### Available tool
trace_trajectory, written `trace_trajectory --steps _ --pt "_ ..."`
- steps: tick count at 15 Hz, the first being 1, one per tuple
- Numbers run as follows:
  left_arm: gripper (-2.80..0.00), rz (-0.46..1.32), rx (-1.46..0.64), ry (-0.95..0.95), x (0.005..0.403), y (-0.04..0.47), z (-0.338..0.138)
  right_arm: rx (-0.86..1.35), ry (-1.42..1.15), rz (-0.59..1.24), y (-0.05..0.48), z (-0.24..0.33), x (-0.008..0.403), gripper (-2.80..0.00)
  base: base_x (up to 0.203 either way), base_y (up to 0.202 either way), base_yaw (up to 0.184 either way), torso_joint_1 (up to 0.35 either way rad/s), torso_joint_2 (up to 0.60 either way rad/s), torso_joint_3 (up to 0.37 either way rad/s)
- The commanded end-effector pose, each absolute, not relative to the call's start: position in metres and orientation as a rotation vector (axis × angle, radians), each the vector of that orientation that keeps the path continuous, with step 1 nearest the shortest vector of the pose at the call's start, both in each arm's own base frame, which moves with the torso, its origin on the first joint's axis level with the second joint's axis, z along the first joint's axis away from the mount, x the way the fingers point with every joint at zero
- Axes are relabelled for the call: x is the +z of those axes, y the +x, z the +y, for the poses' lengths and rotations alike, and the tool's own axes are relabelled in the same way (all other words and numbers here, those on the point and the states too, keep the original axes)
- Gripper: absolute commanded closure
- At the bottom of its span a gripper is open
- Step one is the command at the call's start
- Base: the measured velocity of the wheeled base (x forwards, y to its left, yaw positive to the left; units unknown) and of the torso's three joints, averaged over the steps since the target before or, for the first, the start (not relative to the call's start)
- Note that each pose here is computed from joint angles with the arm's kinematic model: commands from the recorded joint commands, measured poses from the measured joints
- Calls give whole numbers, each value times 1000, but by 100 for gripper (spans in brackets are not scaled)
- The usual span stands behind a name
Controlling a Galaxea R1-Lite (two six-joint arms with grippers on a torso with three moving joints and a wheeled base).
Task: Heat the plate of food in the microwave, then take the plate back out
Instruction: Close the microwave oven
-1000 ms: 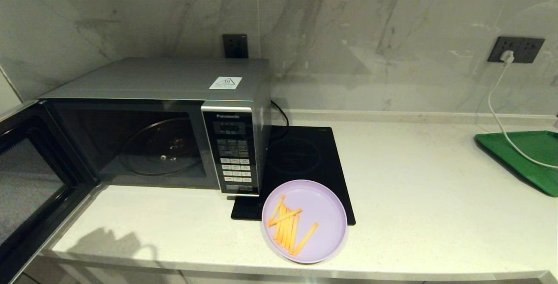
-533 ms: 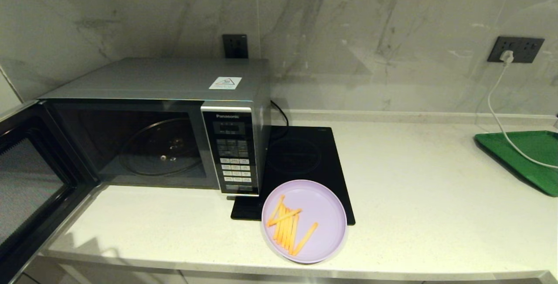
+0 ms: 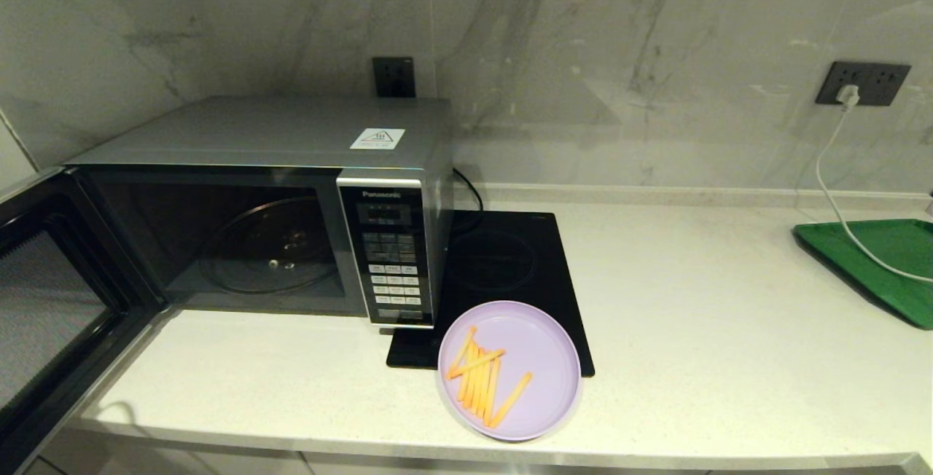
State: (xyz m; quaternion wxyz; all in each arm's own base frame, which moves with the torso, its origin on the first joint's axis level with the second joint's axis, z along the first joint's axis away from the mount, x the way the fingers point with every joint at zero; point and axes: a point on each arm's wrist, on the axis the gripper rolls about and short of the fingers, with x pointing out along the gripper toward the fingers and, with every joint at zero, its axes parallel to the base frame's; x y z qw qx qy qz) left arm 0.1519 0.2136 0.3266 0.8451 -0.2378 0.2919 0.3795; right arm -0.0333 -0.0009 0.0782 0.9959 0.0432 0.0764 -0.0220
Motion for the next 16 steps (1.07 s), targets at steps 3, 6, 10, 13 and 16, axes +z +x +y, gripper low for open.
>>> trace_trajectory --steps 3,6,10,13,16 --pt "0 699 777 -530 310 153 217 -44 87 156 -33 -1 78 0 0 0 0 0 0 0" --pt "0 733 757 -531 304 149 208 -44 87 155 -33 -1 78 0 0 0 0 0 0 0" --pt "0 779 694 -519 296 148 181 -44 87 155 -33 -1 78 0 0 0 0 0 0 0" --pt "0 806 636 -504 291 145 157 -44 87 156 -33 -1 78 0 0 0 0 0 0 0" --pt "0 826 516 -453 287 139 114 -44 87 155 -33 -1 78 0 0 0 0 0 0 0"
